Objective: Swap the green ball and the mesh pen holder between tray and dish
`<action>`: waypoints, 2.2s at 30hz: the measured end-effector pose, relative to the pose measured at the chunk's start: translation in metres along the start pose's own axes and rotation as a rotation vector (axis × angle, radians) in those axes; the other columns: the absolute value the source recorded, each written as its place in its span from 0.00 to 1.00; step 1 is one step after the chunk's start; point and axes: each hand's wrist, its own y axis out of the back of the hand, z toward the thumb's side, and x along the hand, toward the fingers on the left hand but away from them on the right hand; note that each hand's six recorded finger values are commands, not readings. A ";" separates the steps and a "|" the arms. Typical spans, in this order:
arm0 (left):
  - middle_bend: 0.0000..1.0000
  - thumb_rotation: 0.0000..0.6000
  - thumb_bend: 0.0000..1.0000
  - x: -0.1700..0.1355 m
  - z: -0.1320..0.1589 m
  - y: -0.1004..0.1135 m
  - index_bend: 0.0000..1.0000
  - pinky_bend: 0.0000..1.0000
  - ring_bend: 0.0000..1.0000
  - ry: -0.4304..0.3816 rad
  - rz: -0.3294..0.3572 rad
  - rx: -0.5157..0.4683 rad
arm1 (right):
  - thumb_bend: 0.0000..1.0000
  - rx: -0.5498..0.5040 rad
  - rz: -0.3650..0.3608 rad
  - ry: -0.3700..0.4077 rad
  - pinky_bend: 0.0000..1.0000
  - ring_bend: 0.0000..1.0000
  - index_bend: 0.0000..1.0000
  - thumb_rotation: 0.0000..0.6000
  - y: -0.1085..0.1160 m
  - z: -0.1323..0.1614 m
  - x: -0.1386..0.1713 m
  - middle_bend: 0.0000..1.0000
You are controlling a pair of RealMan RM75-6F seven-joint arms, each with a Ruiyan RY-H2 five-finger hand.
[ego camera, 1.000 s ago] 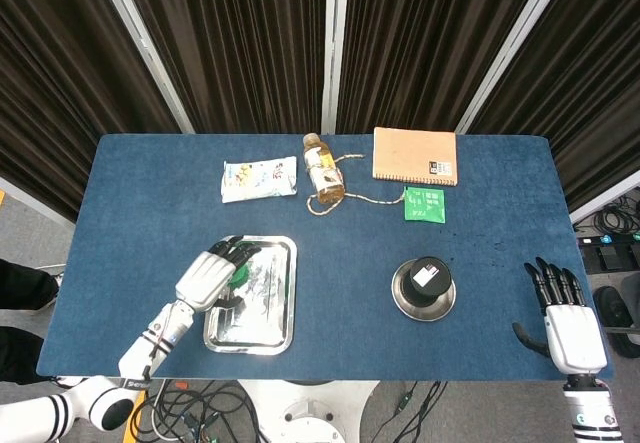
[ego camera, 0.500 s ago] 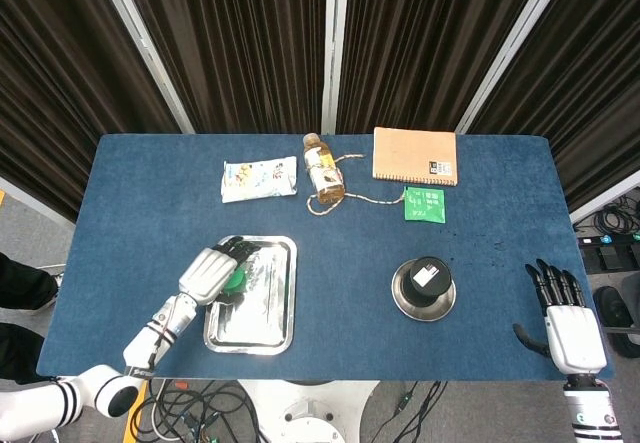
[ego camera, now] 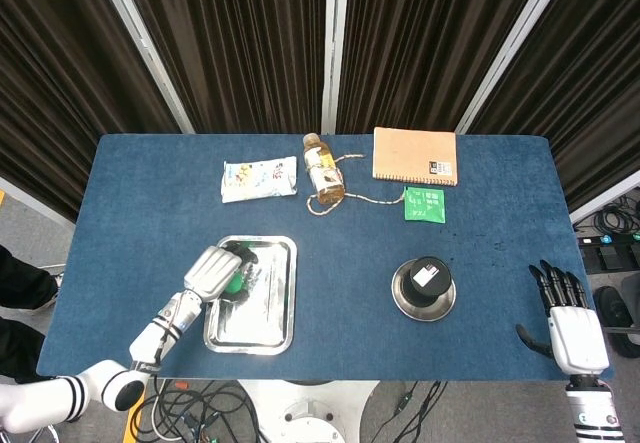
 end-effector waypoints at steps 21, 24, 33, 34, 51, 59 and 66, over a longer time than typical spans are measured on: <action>0.32 1.00 0.22 0.024 0.058 0.030 0.33 0.58 0.29 -0.156 0.096 -0.062 | 0.17 -0.006 -0.023 -0.014 0.00 0.00 0.00 1.00 0.007 -0.006 0.000 0.00; 0.32 1.00 0.22 0.035 0.078 0.030 0.32 0.58 0.29 -0.193 0.090 -0.080 | 0.17 -0.007 -0.037 -0.017 0.00 0.00 0.00 1.00 0.012 -0.008 0.002 0.00; 0.31 1.00 0.23 0.072 0.130 0.013 0.32 0.58 0.29 -0.262 0.017 -0.193 | 0.17 -0.031 -0.068 -0.039 0.00 0.00 0.00 1.00 0.021 -0.018 0.005 0.00; 0.31 1.00 0.24 0.076 0.134 0.010 0.32 0.58 0.29 -0.266 0.010 -0.209 | 0.17 -0.033 -0.070 -0.041 0.00 0.00 0.00 1.00 0.022 -0.019 0.006 0.00; 0.29 1.00 0.24 0.090 0.162 -0.006 0.29 0.57 0.29 -0.319 -0.007 -0.362 | 0.17 -0.046 -0.078 -0.068 0.00 0.00 0.00 1.00 0.025 -0.032 0.009 0.00; 0.25 1.00 0.23 0.090 0.162 -0.014 0.27 0.52 0.23 -0.332 -0.003 -0.384 | 0.17 -0.046 -0.072 -0.072 0.00 0.00 0.00 1.00 0.023 -0.033 0.008 0.00; 0.22 1.00 0.21 0.092 0.164 -0.020 0.26 0.47 0.18 -0.338 -0.012 -0.382 | 0.17 -0.048 -0.074 -0.085 0.00 0.00 0.00 1.00 0.023 -0.038 0.009 0.00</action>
